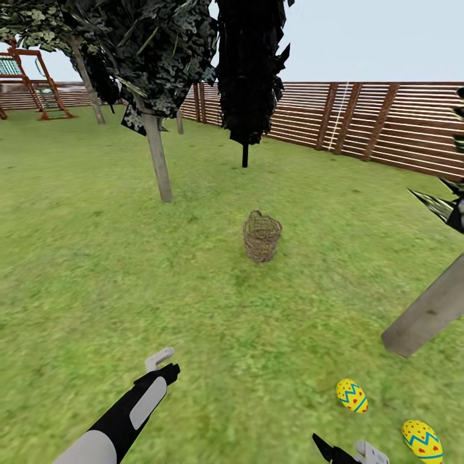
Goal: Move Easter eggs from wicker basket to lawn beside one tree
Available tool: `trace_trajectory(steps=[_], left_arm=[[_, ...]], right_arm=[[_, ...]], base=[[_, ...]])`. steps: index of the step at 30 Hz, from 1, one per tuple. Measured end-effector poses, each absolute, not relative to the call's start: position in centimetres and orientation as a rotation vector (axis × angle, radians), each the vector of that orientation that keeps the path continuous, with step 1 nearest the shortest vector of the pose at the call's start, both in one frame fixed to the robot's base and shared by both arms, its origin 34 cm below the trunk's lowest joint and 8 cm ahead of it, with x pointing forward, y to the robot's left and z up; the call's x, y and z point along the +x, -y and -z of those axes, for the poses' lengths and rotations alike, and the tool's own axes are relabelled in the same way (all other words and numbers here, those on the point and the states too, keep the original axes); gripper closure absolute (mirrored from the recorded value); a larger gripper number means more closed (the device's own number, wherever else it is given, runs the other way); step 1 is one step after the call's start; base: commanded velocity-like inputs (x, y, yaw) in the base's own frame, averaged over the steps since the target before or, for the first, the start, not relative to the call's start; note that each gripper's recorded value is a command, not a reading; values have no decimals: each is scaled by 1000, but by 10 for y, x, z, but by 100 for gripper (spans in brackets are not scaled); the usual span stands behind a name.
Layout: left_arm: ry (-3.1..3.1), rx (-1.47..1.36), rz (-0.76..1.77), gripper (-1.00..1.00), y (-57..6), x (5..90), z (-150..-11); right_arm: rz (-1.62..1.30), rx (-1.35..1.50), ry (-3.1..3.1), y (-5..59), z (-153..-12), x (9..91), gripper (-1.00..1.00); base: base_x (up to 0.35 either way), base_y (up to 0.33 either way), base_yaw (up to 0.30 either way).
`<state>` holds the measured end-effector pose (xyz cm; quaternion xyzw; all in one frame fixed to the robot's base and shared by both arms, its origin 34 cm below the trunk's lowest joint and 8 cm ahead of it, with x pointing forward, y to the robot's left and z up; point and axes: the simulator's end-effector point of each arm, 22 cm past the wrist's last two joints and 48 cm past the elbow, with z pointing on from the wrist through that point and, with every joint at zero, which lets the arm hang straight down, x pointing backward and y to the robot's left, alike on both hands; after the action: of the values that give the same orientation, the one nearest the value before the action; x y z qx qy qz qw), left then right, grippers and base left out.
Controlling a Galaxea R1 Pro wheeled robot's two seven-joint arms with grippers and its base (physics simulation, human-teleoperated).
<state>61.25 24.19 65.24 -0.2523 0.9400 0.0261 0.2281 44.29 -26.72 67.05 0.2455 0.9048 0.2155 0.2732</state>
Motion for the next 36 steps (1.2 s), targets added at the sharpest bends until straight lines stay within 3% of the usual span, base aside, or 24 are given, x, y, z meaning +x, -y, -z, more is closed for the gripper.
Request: trace_trajectory(steps=[36], left_arm=[[-2564,-692,-64,-100,-242,610,-705]], right_arm=[[-590,644,-2411,264,-719,441,-100]], base=[[0,0,0]])
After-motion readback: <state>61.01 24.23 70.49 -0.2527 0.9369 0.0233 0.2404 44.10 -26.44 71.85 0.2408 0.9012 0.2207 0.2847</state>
